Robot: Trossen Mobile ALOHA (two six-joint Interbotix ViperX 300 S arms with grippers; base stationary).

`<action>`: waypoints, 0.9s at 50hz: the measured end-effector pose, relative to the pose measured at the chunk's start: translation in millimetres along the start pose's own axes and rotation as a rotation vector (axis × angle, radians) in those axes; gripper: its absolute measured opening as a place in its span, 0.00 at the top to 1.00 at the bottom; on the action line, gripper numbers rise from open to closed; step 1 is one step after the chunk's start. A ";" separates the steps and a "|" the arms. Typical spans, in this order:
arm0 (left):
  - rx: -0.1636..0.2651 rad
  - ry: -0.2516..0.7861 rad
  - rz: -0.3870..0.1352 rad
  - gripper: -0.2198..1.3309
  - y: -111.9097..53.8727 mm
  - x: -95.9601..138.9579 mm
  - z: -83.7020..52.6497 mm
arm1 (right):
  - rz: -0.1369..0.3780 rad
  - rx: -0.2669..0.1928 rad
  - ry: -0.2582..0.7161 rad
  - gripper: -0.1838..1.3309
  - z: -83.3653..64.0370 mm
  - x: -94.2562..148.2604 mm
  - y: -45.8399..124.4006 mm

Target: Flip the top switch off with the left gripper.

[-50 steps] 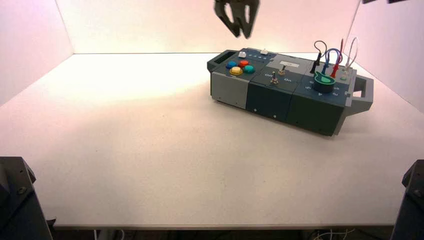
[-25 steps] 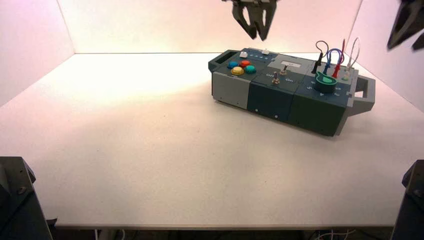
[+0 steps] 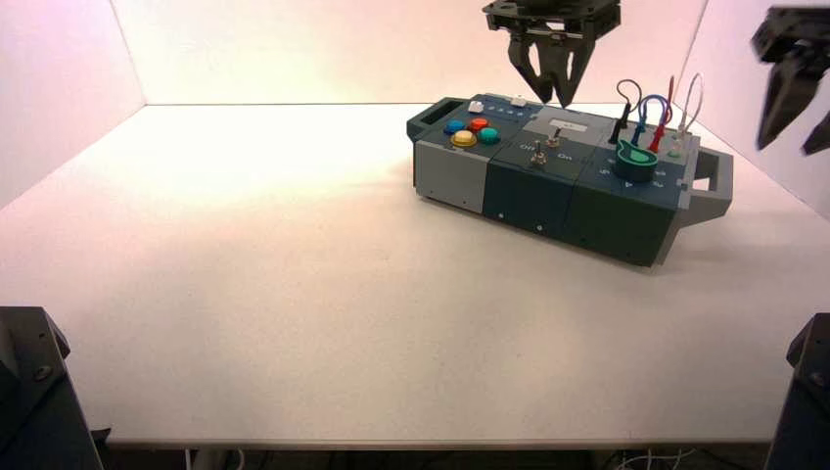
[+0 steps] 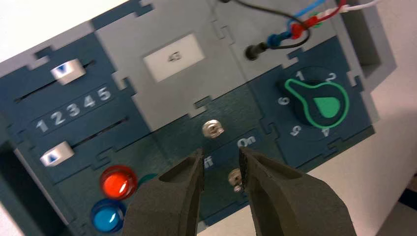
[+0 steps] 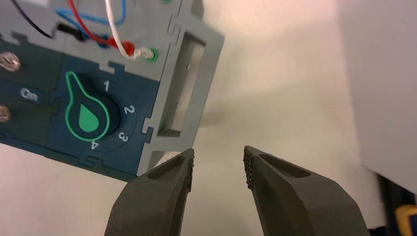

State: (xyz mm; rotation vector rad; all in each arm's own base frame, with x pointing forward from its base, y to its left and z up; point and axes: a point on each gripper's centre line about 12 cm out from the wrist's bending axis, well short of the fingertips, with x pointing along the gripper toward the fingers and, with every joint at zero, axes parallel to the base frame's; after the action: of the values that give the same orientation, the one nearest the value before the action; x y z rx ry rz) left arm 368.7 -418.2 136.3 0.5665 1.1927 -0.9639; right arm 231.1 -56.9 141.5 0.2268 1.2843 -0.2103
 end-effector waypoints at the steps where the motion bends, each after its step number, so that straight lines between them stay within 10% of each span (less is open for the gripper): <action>1: -0.001 0.001 0.000 0.34 1.0 0.4 0.7 | 0.002 0.001 0.006 0.19 3.2 2.7 -0.1; 45: 0.009 0.050 -0.001 0.34 10.8 13.2 11.4 | 0.021 0.011 0.191 0.19 34.8 72.4 3.5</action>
State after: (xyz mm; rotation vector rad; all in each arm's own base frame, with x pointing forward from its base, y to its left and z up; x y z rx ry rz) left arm 384.6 -426.2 126.1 0.6006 1.2339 -0.9609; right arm 283.7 -65.4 81.2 0.2748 1.4696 -0.1816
